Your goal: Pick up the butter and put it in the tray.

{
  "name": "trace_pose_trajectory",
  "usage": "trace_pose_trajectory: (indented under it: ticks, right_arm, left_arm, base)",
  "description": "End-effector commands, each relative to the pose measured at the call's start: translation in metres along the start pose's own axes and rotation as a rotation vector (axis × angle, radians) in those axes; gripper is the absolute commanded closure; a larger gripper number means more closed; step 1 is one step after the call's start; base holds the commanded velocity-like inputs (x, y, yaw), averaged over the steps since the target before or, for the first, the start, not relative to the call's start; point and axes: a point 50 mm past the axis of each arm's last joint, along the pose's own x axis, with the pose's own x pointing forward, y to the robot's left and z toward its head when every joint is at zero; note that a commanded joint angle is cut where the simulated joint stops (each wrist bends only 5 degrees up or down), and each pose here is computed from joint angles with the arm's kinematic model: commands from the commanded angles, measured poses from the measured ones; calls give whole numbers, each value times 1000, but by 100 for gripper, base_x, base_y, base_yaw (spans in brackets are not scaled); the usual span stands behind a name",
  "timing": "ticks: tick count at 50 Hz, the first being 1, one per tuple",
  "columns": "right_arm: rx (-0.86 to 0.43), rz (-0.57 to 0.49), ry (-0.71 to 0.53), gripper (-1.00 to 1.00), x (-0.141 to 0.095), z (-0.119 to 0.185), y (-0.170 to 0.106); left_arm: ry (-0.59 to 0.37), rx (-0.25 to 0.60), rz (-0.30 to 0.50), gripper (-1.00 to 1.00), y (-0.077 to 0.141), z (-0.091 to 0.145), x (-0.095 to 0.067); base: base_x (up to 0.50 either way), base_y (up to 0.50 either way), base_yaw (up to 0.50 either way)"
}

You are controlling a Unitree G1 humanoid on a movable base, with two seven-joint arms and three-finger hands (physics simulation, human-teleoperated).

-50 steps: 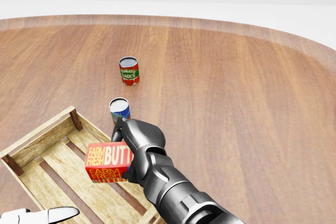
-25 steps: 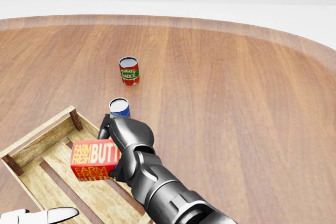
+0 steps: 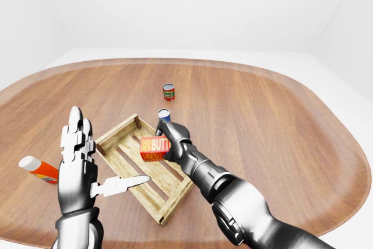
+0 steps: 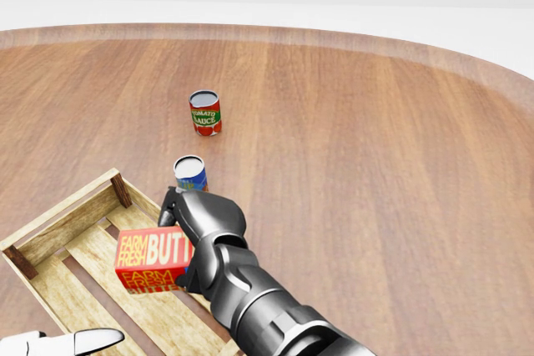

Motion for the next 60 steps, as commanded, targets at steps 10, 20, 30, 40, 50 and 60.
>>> trace_pose_trajectory:
  ticks: [10,20,30,40,50,60]
  right_arm:
    - [13,-16,13,100,-1,-4,1]
    - [-33,59,23,100,-4,-12,14]
    - [-29,69,37,100,-6,-17,19]
    - [-23,44,33,-100,-5,-15,15]
    - [-45,16,23,-100,-5,-14,13]
    - [-35,14,26,-100,-5,-14,13]
  left_arm:
    - [5,-2,-3,-100,-1,-2,2]
    - [3,-4,1,-100,1,-2,1]
    - [4,-6,4,-100,2,-2,1]
    - [3,-7,4,-100,2,-1,1]
    - [2,-6,3,-100,1,-1,1]
    - [3,-6,2,-100,1,-1,1]
  base:
    - [0,0,0]
    - [0,0,0]
    - [0,0,0]
    - [0,0,0]
    - [0,0,0]
    - [0,0,0]
